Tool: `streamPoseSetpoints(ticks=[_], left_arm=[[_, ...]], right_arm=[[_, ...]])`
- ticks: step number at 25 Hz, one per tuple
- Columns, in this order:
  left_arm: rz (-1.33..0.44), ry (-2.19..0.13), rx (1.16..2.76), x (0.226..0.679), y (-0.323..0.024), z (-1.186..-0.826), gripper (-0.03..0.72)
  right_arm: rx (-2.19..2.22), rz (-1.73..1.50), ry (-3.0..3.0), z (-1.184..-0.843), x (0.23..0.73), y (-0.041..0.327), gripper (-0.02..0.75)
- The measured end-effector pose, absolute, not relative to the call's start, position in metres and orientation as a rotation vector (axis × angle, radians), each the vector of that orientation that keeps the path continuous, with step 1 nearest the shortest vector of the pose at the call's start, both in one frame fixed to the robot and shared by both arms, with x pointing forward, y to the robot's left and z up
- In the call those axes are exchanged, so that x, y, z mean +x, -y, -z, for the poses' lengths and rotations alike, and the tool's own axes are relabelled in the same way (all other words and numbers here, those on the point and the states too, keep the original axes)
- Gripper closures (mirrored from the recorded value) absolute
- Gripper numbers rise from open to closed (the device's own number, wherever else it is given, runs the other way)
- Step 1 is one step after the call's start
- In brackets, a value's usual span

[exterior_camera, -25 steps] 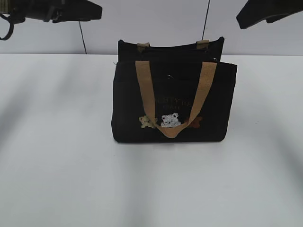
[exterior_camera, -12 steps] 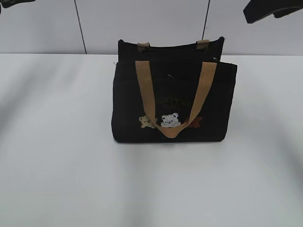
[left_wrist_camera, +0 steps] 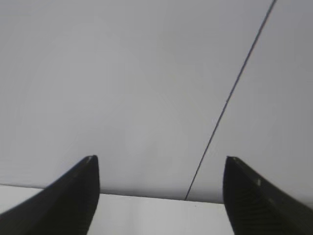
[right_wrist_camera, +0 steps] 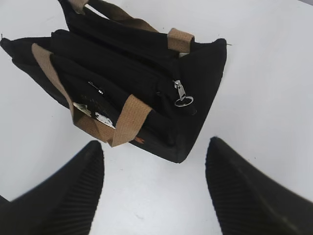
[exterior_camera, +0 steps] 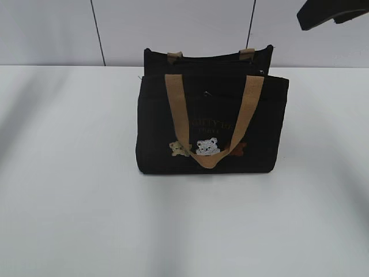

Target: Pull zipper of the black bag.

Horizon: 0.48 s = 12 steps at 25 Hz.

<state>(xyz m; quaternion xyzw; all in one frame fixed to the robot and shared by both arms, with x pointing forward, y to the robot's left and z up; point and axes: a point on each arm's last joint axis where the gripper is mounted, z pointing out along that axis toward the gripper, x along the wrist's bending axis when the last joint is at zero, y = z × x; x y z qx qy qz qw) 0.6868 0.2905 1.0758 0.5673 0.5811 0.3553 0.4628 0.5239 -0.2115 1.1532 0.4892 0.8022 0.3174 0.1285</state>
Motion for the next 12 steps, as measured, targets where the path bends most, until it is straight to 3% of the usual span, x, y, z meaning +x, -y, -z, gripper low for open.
streamPoseSetpoints(ticks=[12], left_arm=[[-0.976,-1.361,1.495,0.6870,-0.2938,-1.0759,0.101]], right_arm=[[1.419,-0.913,-2.333,-1.1529,0.5240,0.2120,0.245]])
